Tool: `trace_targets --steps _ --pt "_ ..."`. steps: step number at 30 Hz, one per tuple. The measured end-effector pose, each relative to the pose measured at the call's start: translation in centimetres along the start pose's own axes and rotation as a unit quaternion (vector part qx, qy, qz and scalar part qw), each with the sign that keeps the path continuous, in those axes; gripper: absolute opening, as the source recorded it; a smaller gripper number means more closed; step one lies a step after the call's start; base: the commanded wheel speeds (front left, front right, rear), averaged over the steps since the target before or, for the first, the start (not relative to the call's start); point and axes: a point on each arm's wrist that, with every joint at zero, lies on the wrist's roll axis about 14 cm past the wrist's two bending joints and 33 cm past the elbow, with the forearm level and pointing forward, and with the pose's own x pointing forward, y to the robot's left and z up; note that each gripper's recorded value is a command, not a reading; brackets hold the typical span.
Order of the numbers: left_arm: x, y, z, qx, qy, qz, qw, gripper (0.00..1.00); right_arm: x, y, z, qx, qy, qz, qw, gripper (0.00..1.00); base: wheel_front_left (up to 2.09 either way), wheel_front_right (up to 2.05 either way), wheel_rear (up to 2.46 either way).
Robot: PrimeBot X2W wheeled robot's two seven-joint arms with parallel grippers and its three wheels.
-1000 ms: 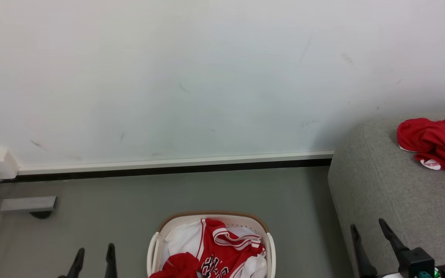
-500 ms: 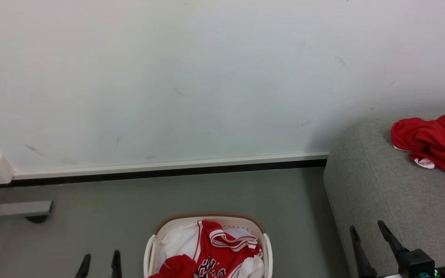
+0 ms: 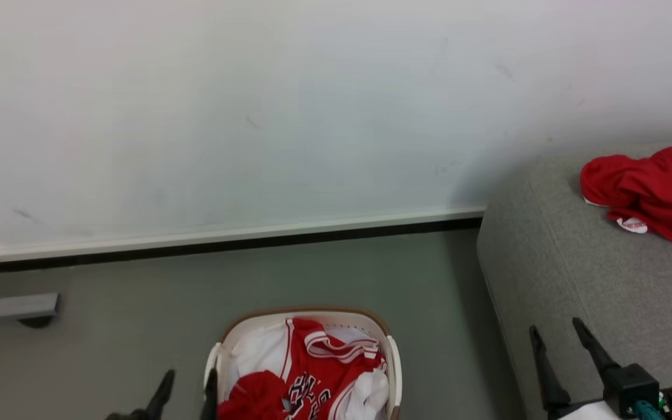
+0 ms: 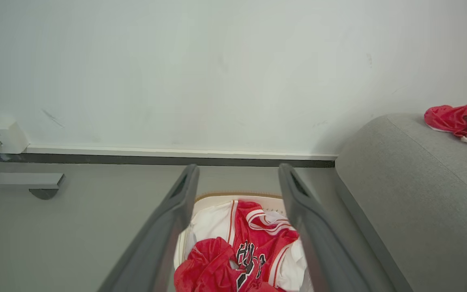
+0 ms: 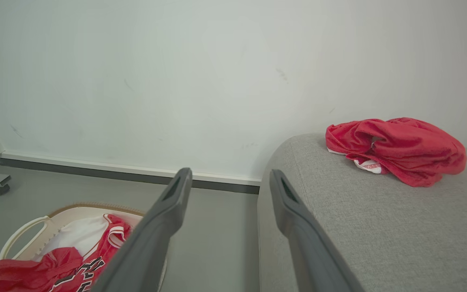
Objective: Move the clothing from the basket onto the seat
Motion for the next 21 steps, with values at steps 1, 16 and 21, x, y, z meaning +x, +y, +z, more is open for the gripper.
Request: trace_targets --steps 1,16,21 --pt "0.4 -0.5 -0.4 0.002 0.007 -0.010 1.000 1.00 0.2 -0.2 0.0 -0.002 0.000 -0.002 1.000 1.00 0.00 0.00 0.00" --pt "11.1 -6.9 -11.9 0.051 0.220 -0.161 0.961 1.00 7.9 -3.3 -0.6 -0.025 -0.007 -0.027 0.999 1.00 0.00 0.00 0.00" --pt "13.0 -7.7 -17.2 0.052 0.287 -0.182 0.939 1.00 10.0 -3.7 -2.9 -0.034 0.010 -0.025 0.999 1.00 0.00 0.00 0.00"
